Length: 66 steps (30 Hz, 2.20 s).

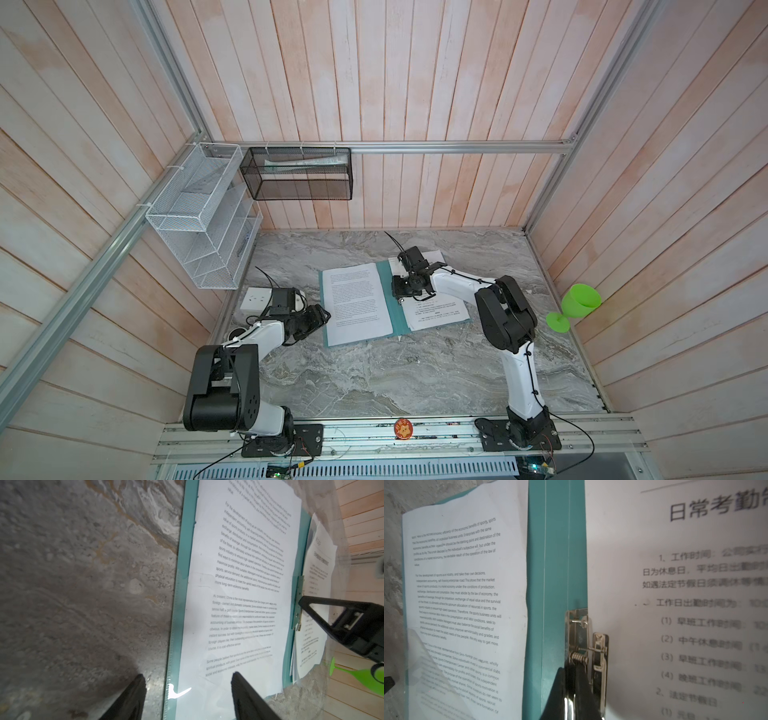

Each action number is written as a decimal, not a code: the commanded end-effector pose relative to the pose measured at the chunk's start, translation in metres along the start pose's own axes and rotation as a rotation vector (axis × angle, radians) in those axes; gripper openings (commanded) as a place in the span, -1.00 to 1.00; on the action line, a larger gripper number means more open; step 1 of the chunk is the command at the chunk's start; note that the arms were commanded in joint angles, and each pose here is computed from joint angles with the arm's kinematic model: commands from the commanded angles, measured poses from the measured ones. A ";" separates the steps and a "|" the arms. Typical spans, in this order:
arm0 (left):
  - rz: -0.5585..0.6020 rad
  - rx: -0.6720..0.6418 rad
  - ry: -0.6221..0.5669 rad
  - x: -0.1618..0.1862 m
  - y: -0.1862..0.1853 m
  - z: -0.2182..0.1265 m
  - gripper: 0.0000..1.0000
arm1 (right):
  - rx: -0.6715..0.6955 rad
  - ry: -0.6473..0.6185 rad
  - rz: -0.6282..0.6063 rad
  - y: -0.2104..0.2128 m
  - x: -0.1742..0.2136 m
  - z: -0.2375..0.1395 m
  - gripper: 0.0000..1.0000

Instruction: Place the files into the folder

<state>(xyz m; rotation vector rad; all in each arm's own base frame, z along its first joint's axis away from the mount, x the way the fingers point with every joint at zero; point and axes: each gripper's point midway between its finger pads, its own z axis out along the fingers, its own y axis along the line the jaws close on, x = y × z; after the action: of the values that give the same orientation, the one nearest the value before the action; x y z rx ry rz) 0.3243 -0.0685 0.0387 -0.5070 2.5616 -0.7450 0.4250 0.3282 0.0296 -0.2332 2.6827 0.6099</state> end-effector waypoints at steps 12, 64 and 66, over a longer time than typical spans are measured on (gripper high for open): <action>-0.010 0.249 0.086 0.025 -0.021 0.019 0.16 | -0.044 0.176 0.083 -0.014 0.056 0.023 -0.84; 0.284 0.729 -0.099 -0.028 -0.226 -0.081 0.40 | -0.369 0.221 0.262 0.040 0.086 0.027 -0.85; 0.288 0.742 -0.079 -0.025 -0.234 -0.076 0.40 | -0.383 0.225 0.272 0.042 0.087 0.028 -0.84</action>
<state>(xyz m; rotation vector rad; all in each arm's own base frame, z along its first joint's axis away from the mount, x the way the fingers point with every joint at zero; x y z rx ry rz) 0.3519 -0.2008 0.2245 0.0439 2.0528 -1.4064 0.3704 0.3781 0.0292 -0.1178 2.6585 1.2643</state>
